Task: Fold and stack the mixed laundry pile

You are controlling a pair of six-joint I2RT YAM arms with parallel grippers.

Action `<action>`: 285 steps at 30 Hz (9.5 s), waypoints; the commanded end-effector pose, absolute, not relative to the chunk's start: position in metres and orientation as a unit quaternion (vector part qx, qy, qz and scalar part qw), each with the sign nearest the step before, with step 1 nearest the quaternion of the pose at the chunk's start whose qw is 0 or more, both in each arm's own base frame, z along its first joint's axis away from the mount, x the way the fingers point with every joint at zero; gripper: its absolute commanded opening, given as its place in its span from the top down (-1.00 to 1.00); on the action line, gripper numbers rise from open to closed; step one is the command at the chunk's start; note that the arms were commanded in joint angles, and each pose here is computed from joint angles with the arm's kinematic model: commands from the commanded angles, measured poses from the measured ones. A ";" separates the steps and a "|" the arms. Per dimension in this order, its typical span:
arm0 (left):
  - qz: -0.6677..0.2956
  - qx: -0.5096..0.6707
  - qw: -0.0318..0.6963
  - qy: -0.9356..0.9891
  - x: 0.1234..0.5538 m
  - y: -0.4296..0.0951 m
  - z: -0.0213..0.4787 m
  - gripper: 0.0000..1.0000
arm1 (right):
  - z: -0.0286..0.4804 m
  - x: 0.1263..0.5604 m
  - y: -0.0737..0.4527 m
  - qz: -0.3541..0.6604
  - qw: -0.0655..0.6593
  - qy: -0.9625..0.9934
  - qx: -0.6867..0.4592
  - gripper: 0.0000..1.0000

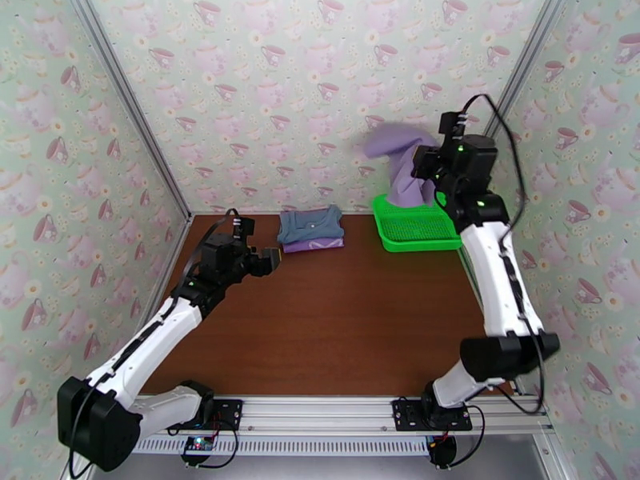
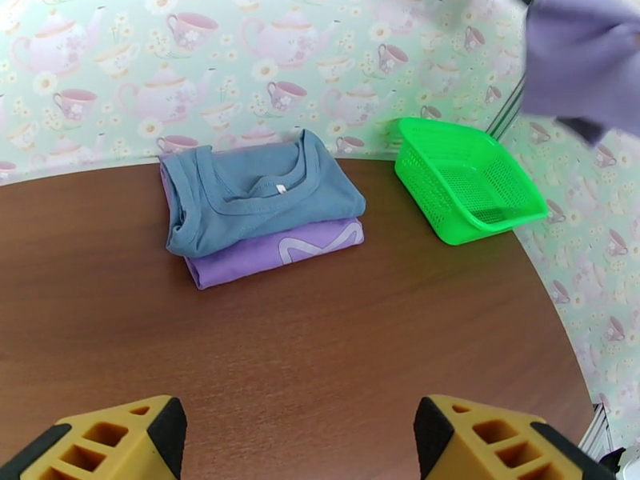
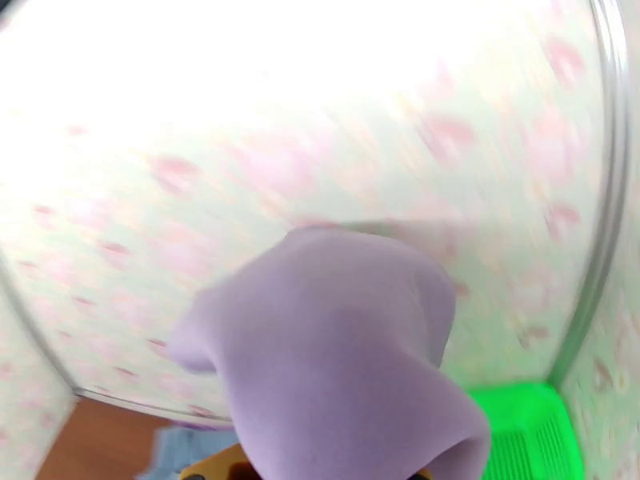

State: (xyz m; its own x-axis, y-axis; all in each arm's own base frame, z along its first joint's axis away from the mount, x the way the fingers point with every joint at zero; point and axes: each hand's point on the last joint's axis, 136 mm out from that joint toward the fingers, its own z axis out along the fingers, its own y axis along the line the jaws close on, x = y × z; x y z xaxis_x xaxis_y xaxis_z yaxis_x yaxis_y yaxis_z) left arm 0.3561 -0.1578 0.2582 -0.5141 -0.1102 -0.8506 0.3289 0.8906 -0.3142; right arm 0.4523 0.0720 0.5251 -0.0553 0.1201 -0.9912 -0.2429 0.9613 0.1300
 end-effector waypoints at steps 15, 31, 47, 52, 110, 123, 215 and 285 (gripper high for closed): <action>-0.210 0.038 0.456 0.864 0.267 -0.121 0.252 -0.62 | 0.146 0.268 0.251 0.251 0.355 0.879 -0.195 1.00; -0.257 -0.141 0.337 0.895 0.259 -0.122 0.158 -0.67 | 0.195 0.260 0.216 0.153 0.325 0.917 -0.172 -0.61; -0.202 -0.037 0.273 0.940 0.381 -0.209 0.070 -0.70 | 0.052 0.340 0.112 0.093 0.231 0.969 0.014 -0.55; -0.135 0.011 0.245 0.960 0.407 -0.231 0.034 -0.62 | 0.019 0.349 0.113 0.087 0.211 0.973 0.022 -0.49; -0.409 0.477 0.536 0.564 0.354 -0.347 0.311 -1.00 | 0.307 0.312 0.212 0.327 0.370 0.792 -0.358 1.00; -0.543 0.509 0.448 0.495 0.341 -0.373 0.327 -0.74 | 0.313 0.318 0.217 0.323 0.371 0.777 -0.393 1.00; -0.190 0.607 0.408 0.655 0.206 -0.249 0.399 1.00 | 0.229 0.238 0.345 0.408 0.236 0.266 -0.841 0.56; 0.183 0.090 0.588 0.783 0.273 -0.069 0.215 1.00 | 0.125 0.227 0.281 0.159 0.316 0.742 -0.569 -0.17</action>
